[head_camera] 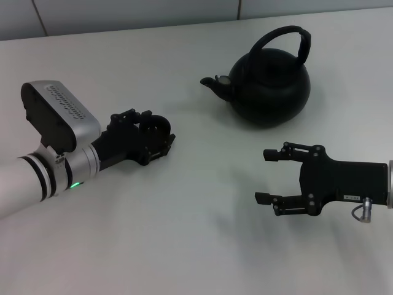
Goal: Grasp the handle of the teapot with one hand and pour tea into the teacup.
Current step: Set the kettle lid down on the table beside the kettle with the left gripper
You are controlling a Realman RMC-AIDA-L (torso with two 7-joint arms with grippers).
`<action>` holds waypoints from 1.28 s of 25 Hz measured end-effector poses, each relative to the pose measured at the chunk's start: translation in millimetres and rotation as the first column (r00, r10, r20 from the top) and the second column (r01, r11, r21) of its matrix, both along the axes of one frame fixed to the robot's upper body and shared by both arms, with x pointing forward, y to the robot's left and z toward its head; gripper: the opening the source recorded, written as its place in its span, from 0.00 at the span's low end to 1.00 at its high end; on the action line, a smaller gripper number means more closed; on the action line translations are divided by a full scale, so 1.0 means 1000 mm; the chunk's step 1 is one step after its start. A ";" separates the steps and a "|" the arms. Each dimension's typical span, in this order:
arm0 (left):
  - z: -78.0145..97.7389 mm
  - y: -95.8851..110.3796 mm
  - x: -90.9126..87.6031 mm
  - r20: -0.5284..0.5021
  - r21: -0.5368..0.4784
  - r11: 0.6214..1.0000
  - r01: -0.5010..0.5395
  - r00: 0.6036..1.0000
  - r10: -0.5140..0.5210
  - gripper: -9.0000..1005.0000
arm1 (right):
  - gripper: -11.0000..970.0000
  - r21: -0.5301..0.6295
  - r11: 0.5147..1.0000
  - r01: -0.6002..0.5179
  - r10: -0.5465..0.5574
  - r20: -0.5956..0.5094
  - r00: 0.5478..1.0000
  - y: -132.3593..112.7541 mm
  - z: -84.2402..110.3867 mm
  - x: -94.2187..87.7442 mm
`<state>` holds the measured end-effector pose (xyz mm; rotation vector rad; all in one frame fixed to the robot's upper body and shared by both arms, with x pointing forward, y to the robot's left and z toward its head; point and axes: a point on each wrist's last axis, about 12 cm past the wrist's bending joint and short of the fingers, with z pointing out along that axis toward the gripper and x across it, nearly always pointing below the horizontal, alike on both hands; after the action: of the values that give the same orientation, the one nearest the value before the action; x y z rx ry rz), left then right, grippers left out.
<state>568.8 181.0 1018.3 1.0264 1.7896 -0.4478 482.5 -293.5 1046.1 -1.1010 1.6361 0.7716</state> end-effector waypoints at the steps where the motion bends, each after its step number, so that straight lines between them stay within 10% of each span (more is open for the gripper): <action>1: -0.001 0.000 0.000 -0.002 0.003 1.000 0.001 1.000 -0.001 0.70 | 0.86 0.000 1.000 0.000 0.000 0.000 1.000 0.000 0.000 0.000; 32: 0.016 0.026 -0.032 0.043 -0.199 0.980 0.031 0.999 -0.023 0.81 | 0.86 0.006 1.000 0.029 -0.029 0.002 1.000 -0.005 -0.001 -0.002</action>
<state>537.2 206.9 1034.4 0.9140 1.6590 -0.6066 480.4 -298.3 1044.9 -1.0714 1.6437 0.7558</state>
